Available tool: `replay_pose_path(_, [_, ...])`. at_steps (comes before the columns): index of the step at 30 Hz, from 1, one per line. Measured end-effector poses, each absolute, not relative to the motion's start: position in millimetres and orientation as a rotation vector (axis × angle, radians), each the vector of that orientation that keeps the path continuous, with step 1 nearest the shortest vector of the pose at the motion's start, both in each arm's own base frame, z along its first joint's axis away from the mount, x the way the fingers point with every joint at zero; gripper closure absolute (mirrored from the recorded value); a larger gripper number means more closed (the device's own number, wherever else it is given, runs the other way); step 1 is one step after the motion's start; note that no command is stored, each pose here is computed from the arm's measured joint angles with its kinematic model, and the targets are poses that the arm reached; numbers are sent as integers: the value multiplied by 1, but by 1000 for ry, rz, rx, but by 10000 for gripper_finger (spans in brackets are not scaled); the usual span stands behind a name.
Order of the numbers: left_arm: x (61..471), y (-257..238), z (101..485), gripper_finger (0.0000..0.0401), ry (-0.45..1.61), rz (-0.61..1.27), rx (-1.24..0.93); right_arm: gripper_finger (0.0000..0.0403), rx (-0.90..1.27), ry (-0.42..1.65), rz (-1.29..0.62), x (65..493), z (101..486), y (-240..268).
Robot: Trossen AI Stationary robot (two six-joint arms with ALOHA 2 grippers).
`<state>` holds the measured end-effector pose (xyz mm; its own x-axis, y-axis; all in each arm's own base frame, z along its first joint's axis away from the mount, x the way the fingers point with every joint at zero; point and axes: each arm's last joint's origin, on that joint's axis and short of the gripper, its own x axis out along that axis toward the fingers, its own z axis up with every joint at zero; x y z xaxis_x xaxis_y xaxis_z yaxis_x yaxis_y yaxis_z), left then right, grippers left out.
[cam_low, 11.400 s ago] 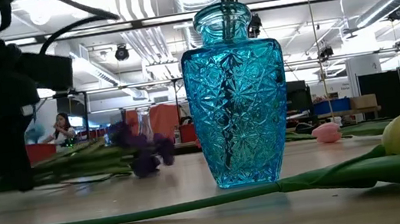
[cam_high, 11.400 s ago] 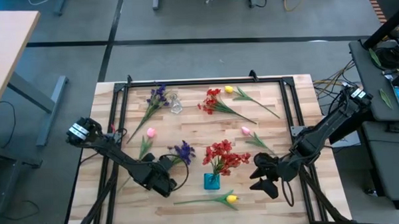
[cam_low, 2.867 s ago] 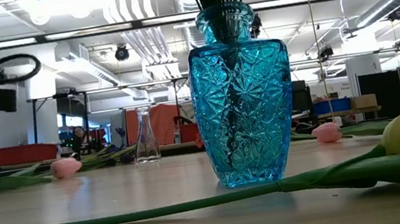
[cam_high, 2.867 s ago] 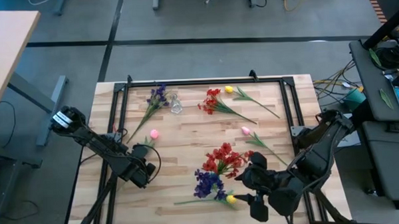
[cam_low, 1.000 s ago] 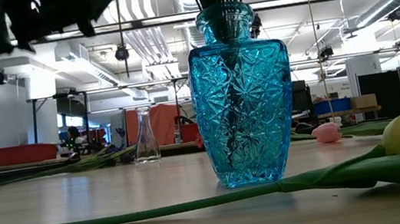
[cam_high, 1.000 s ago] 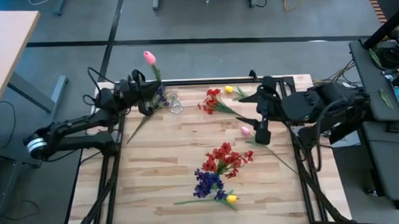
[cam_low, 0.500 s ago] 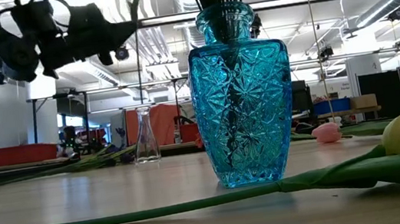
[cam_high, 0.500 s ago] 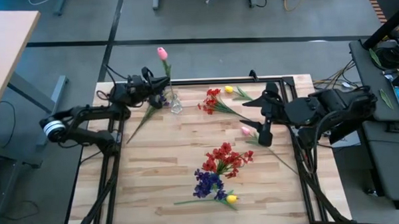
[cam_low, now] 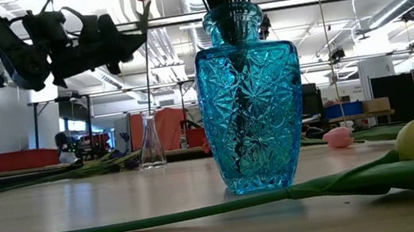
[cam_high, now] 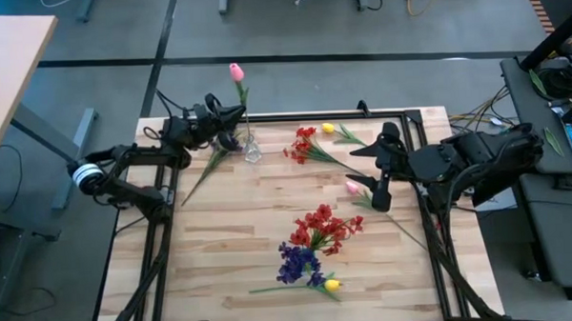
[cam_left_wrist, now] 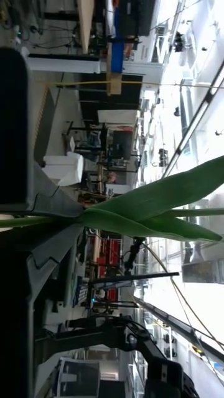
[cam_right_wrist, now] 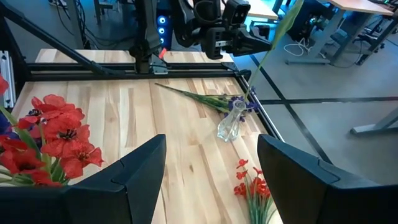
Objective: Sort flowers into vase by color
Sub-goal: Put the left pink flowers into the transparent vase, then put the pink flowers into the transparent vase
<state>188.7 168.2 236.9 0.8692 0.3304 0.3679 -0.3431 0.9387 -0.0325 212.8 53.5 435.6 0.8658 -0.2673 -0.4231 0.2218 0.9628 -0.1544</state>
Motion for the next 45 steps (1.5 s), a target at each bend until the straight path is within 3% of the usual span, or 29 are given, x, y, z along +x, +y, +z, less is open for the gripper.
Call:
replay_pose_path(8, [190, 170, 233, 381, -371, 349, -7, 158, -97, 463, -259, 216, 434, 54])
replay_pose_path(20, [186, 166, 223, 267, -338, 350, -50, 158, 39, 425, -424, 212, 435, 44])
replay_pose_path(27, [177, 157, 212, 214, -303, 353, -93, 158, 168, 554, -567, 204, 420, 27])
replay_pose_path(35, [160, 134, 208, 202, -312, 325, -125, 158, 342, 791, -683, 205, 379, 11])
replay_pose_path(45, [161, 112, 223, 202, -377, 218, -121, 158, 510, 1108, -753, 204, 296, -19])
